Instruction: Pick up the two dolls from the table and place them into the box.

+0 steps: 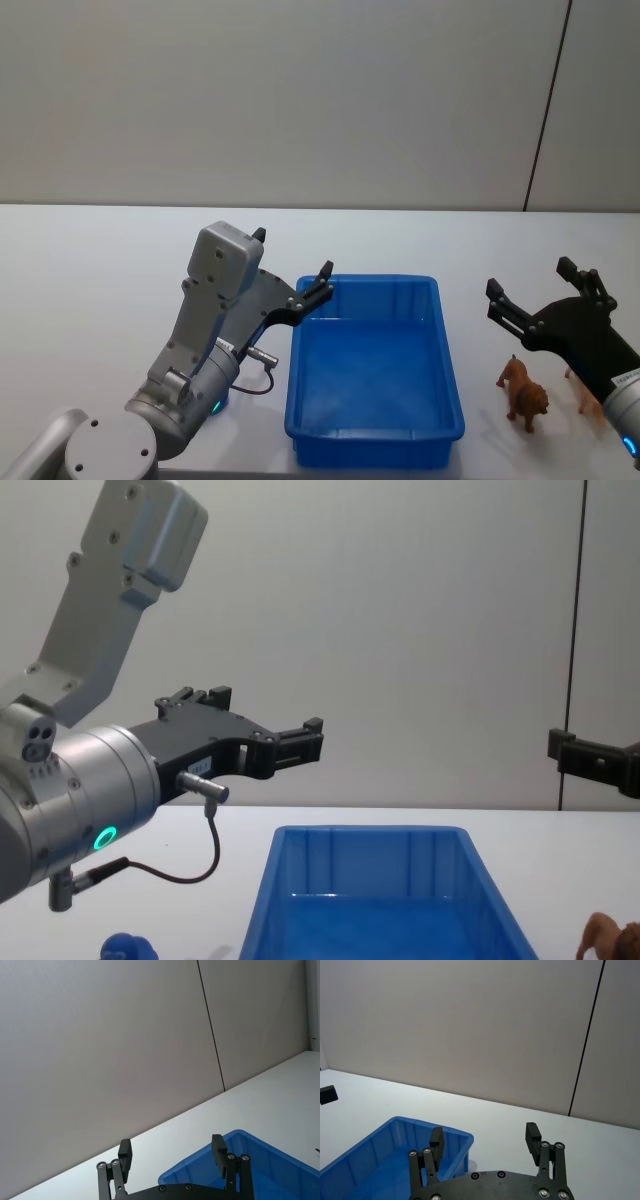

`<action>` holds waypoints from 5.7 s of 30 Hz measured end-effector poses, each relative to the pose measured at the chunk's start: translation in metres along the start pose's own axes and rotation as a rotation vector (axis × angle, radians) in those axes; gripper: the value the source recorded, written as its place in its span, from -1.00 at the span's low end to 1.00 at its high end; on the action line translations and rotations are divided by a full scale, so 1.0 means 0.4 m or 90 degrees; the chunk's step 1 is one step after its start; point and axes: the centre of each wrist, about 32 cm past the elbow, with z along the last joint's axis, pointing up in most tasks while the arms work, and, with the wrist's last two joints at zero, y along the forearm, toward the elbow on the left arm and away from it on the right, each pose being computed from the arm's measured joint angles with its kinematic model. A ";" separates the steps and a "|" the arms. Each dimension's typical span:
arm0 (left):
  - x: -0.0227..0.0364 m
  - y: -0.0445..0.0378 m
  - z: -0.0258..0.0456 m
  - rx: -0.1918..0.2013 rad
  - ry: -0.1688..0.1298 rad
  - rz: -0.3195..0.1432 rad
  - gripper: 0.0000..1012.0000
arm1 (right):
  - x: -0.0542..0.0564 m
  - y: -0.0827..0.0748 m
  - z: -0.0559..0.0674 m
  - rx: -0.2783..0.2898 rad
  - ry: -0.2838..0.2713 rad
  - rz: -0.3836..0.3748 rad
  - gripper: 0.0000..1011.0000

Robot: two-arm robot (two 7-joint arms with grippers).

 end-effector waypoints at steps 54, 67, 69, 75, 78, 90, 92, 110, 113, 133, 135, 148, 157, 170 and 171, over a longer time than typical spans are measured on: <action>0.000 0.000 0.000 0.000 0.000 0.000 0.98 | 0.131 -0.003 -0.005 -0.088 -0.013 -0.005 0.98; 0.000 0.000 0.000 0.000 0.000 0.000 0.98 | 0.181 -0.032 -0.022 -0.155 -0.036 -0.018 0.98; 0.000 0.000 0.000 0.000 0.000 0.000 0.98 | 0.186 -0.036 -0.026 -0.165 -0.039 -0.019 0.98; 0.000 0.000 0.000 0.000 0.000 0.000 0.98 | 0.195 -0.046 -0.036 -0.195 -0.048 -0.022 0.98; 0.000 0.000 0.000 0.000 0.000 0.000 0.98 | 0.198 -0.049 -0.040 -0.209 -0.050 -0.022 0.98; 0.000 0.000 0.000 0.000 0.000 0.000 0.98 | 0.198 -0.044 -0.067 -0.273 -0.047 -0.016 0.98; 0.000 0.000 0.000 0.000 0.000 0.000 0.98 | 0.196 -0.040 -0.073 -0.286 -0.046 -0.015 0.98; 0.000 0.000 0.000 0.000 0.000 0.000 0.98 | 0.182 -0.002 -0.102 -0.339 -0.025 -0.022 0.34; 0.000 0.000 0.000 0.000 0.000 0.000 0.98 | 0.181 0.001 -0.102 -0.340 -0.024 -0.023 0.18; 0.000 0.000 0.000 0.000 0.000 0.000 0.98 | 0.168 0.008 -0.058 -0.242 -0.009 -0.034 -0.28; 0.000 0.000 0.000 0.000 0.000 0.000 0.98 | 0.162 0.009 -0.046 -0.222 -0.006 -0.031 -0.28; 0.000 0.000 0.000 0.000 0.000 0.000 0.98 | 0.108 0.039 0.026 -0.136 0.006 0.037 -0.28; 0.000 0.000 0.000 0.000 0.000 0.000 0.98 | 0.034 0.071 0.060 -0.128 -0.004 0.115 -0.28; 0.000 0.000 0.000 0.000 0.000 0.000 0.98 | -0.060 0.099 0.078 -0.153 -0.012 0.173 -0.01; 0.000 0.000 0.000 0.000 0.000 0.000 0.98 | -0.064 0.101 0.078 -0.154 -0.012 0.175 0.06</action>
